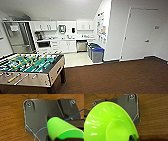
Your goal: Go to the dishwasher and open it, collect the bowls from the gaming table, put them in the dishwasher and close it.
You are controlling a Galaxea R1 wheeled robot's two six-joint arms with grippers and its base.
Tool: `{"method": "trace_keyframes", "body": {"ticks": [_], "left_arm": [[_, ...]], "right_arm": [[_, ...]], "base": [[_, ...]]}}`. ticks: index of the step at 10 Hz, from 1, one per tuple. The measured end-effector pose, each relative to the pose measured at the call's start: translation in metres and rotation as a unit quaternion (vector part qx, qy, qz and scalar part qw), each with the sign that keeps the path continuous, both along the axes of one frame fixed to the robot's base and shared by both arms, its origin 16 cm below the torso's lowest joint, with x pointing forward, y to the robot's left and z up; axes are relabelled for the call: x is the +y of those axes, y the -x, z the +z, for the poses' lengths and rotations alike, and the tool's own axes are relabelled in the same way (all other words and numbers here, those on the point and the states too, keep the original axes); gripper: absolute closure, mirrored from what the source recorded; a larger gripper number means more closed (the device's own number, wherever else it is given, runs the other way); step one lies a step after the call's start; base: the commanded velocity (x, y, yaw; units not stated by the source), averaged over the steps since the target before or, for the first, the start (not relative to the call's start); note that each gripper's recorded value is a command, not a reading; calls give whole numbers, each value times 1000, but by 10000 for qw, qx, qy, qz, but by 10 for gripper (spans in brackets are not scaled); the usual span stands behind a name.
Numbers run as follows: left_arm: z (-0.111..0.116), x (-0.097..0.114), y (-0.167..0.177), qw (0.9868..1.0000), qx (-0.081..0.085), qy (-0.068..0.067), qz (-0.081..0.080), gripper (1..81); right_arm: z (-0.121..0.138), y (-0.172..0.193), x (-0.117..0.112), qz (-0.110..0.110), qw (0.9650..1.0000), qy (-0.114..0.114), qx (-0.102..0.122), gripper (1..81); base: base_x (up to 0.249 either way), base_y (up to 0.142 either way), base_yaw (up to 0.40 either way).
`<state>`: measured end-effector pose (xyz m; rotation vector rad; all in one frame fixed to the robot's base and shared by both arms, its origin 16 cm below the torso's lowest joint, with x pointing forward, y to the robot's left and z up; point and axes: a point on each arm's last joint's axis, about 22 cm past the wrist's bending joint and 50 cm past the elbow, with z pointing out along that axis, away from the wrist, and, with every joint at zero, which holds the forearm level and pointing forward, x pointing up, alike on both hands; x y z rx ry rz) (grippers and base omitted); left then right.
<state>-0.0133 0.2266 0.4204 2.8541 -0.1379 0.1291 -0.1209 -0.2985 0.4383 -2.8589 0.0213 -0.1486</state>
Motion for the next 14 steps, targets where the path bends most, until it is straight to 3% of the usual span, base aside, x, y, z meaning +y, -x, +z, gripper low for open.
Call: {"method": "trace_keyframes", "body": {"ticks": [14], "left_arm": [[0, -2, 0, 10000, 3, 8, 0, 811]], "right_arm": [[-1, -6, 3, -4, 10000, -2, -27, 811]], "base": [[156, 0, 0]]}}
